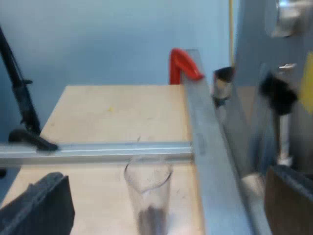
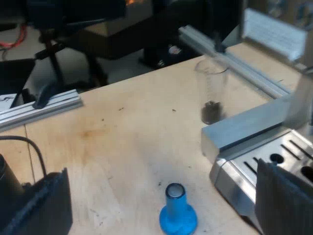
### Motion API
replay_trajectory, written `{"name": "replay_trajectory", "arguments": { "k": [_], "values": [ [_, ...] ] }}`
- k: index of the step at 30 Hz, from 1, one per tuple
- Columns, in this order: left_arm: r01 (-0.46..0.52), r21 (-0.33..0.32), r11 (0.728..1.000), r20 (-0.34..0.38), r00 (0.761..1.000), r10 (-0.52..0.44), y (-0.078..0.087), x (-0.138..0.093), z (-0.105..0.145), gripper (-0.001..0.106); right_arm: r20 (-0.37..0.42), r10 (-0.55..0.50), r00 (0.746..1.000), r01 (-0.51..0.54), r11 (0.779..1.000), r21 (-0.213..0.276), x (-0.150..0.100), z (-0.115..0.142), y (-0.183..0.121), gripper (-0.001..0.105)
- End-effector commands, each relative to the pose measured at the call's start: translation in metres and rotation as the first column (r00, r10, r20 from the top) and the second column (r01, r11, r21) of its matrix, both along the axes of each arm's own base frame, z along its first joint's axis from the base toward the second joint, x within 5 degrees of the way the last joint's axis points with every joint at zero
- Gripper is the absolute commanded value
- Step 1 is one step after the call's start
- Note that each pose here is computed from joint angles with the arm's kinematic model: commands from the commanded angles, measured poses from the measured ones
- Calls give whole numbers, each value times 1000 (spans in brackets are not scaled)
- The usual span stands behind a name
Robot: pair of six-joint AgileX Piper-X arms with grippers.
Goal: Pour the beans into the coffee machine
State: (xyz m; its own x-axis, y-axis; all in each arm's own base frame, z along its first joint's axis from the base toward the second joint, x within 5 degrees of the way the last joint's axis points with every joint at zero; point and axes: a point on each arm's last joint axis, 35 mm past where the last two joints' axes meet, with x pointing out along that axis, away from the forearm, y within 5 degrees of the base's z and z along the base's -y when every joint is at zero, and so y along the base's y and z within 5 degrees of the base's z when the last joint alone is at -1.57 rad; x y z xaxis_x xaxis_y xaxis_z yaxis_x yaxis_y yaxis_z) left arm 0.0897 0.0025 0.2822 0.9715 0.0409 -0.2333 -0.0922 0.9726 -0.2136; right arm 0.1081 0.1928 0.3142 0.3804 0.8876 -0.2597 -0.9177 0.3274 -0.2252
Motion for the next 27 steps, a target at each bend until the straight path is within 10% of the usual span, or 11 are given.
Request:
{"name": "replay_trajectory", "arguments": {
  "k": [1, 13, 27],
  "values": [
    [-79, -4, 997, -75, 994, 79, 3, 8, -34, 80, 17, -6, 1000, 5, 999, 32, 2, 3, 3, 78],
    [-113, -6, 994, 43, 993, 113, 4, 27, -55, 80, 23, -12, 1000, 11, 999, 40, 5, 1, 8, 78],
    [-111, 15, 994, -105, 988, 112, 5, 87, -101, 80, 48, -138, 989, 136, 990, 27, 9, 1, 6, 78]
  ]
}}
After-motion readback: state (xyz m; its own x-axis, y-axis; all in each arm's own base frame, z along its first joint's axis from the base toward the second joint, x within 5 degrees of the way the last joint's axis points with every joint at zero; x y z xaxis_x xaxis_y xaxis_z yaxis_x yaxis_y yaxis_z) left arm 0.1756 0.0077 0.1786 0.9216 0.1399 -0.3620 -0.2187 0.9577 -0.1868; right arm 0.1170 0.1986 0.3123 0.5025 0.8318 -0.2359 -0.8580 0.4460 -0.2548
